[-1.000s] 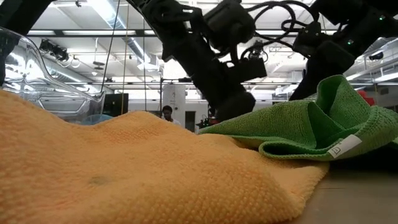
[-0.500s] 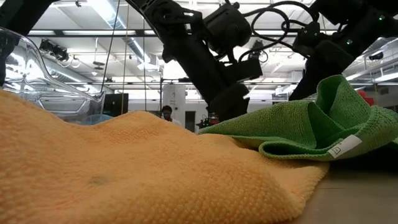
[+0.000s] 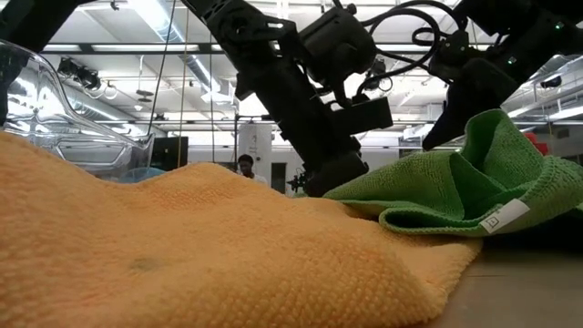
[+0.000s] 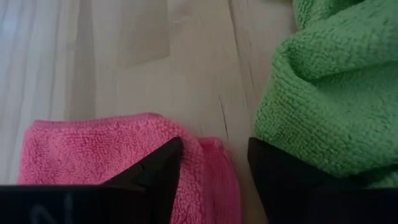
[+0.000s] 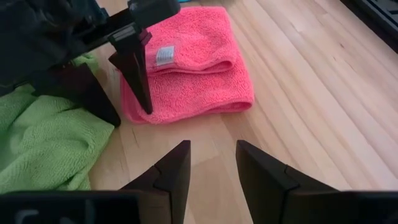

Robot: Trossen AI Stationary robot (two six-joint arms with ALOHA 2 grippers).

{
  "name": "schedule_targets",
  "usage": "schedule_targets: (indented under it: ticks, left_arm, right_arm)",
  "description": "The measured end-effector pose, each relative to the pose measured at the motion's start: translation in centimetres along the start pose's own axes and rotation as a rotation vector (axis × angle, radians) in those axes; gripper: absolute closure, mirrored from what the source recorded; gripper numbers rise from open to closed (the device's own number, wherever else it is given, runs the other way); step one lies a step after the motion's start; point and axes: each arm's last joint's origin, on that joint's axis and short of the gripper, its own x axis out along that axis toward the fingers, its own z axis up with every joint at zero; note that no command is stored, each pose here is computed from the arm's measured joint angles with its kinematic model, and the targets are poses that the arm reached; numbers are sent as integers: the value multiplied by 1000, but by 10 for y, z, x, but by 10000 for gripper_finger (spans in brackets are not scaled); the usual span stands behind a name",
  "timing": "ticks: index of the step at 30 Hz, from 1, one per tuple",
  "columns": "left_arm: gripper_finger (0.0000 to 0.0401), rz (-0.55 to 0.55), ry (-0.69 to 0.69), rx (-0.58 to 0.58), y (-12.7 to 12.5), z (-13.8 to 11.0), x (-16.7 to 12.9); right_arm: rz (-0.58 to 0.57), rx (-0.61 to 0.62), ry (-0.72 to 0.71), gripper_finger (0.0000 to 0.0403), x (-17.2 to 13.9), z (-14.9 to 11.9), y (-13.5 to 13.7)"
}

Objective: Fold microfiber towels
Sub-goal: Fold the pink microfiber cloth

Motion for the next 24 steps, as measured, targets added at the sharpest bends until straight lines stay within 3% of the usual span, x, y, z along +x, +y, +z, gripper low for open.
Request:
schedule_targets:
  ticks: [4, 10, 18, 24]
  left_arm:
    - [263, -1, 12, -20, 2, -2, 1]
    - [386, -13, 17, -10, 2, -2, -1]
    - [392, -47, 44, -3, 11, 6, -31]
    - [386, -143, 25, -5, -8, 12, -45]
  right_arm:
    - [0, 0, 0, 266, 0, 0, 0]
    - [10, -5, 0, 266, -1, -1, 2]
    - [24, -26, -26, 266, -2, 1, 6]
    - [55, -117, -129, 266, 10, 11, 18]
